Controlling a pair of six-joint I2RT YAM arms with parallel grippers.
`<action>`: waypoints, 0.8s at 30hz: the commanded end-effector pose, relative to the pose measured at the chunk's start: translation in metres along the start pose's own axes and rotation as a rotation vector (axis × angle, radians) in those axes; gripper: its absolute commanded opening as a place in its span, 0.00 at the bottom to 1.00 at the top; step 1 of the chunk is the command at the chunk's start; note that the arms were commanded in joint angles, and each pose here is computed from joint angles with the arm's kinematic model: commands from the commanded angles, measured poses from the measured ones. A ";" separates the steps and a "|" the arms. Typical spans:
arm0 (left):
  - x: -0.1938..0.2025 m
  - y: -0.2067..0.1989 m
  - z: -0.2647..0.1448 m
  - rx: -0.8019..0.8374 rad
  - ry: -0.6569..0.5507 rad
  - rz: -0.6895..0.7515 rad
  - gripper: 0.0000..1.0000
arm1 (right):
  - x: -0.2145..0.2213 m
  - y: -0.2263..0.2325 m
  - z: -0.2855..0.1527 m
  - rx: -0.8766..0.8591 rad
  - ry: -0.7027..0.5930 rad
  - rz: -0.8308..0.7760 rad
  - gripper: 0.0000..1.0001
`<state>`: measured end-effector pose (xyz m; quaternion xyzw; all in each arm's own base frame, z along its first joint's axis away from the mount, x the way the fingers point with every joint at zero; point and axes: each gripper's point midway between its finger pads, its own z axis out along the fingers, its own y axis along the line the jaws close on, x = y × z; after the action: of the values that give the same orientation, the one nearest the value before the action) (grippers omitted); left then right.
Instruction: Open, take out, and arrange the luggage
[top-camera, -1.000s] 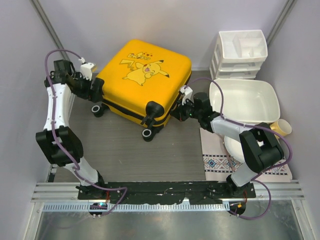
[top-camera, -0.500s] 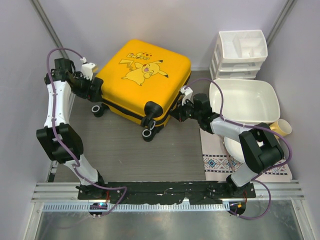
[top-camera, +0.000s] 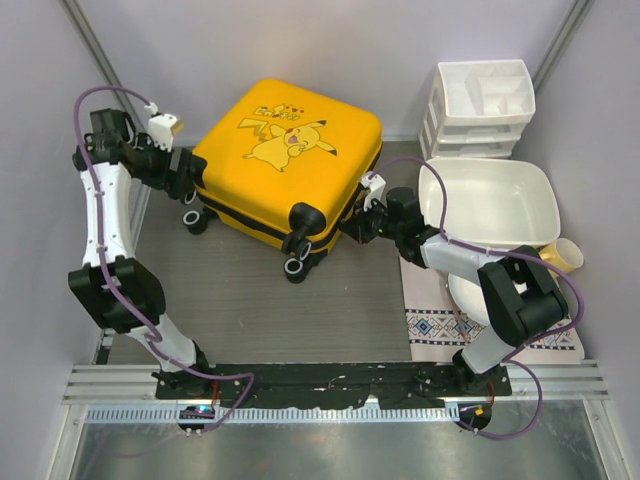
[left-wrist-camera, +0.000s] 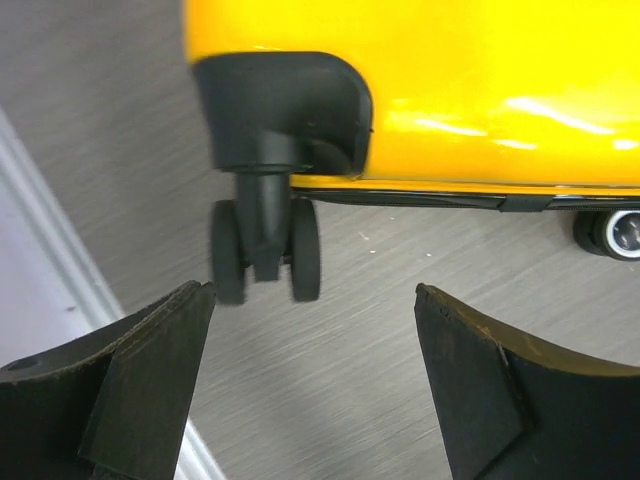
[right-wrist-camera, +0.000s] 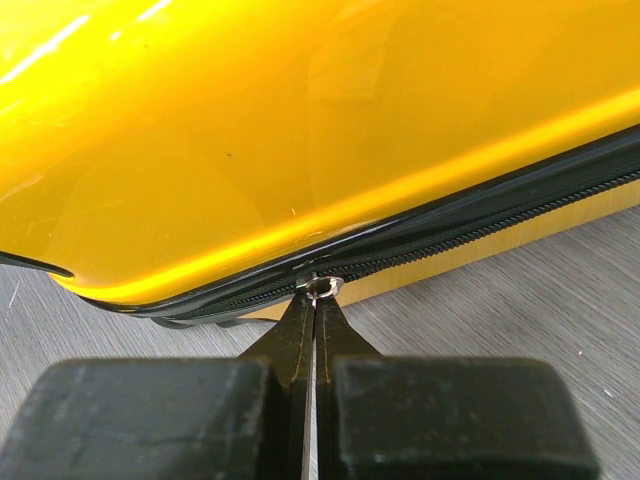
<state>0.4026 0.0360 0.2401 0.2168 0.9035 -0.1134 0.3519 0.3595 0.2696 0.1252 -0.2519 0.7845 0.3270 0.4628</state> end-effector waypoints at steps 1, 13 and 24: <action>-0.054 0.005 -0.067 -0.165 -0.217 0.105 0.86 | -0.039 0.005 -0.007 0.001 -0.121 -0.061 0.01; -0.027 0.048 -0.018 -0.202 -0.114 0.086 0.96 | -0.035 0.006 -0.005 -0.007 -0.113 -0.057 0.01; 0.001 0.037 0.041 0.020 -0.049 0.015 0.92 | -0.037 0.003 -0.003 0.001 -0.121 -0.069 0.01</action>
<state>0.4414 0.0637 0.2024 0.2066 0.9068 -0.0977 0.3543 0.3598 0.2694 0.1251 -0.2518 0.7835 0.3267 0.4648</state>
